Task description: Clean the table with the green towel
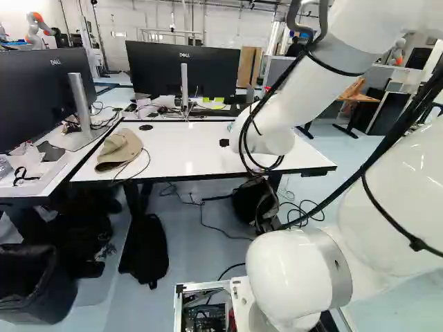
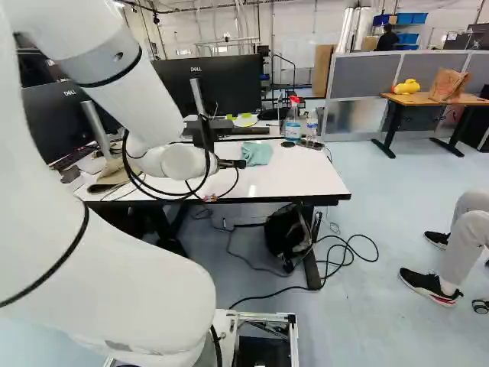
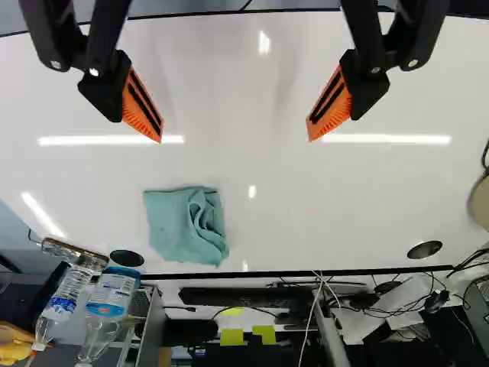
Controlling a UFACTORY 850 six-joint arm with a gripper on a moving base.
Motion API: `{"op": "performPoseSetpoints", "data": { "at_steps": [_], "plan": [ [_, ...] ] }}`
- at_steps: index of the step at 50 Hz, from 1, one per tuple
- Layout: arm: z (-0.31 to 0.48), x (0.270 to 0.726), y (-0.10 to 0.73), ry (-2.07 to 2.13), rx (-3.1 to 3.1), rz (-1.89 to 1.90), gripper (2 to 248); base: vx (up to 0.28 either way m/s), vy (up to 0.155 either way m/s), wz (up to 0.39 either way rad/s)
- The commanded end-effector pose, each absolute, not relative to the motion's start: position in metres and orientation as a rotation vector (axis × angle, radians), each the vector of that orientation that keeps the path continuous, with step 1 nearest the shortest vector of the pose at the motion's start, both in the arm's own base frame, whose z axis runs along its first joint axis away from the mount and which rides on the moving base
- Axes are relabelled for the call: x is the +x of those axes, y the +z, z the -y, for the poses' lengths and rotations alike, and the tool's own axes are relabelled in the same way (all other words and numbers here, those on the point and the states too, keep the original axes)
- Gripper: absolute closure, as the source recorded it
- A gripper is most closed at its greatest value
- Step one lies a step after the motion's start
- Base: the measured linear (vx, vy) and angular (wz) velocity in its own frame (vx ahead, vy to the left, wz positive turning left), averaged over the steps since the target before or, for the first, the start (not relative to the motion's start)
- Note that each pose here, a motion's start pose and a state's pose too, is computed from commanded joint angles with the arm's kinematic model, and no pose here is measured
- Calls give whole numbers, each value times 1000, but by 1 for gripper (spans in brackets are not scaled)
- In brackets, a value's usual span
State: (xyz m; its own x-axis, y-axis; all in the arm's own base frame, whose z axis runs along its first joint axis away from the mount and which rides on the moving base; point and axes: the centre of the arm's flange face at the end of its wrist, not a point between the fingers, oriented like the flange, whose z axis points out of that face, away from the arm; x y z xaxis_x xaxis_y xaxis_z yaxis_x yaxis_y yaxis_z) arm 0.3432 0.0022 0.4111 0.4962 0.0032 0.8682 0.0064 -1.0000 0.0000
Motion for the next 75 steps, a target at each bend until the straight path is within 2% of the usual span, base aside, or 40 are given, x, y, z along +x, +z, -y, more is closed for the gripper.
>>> {"op": "performPoseSetpoints", "data": {
  "at_steps": [39,75],
  "plan": [
    [0,290,377,-1761,-2601,2,3,0,0,0],
    [0,271,366,-1823,-2558,0,3,0,0,0]
  ]
}}
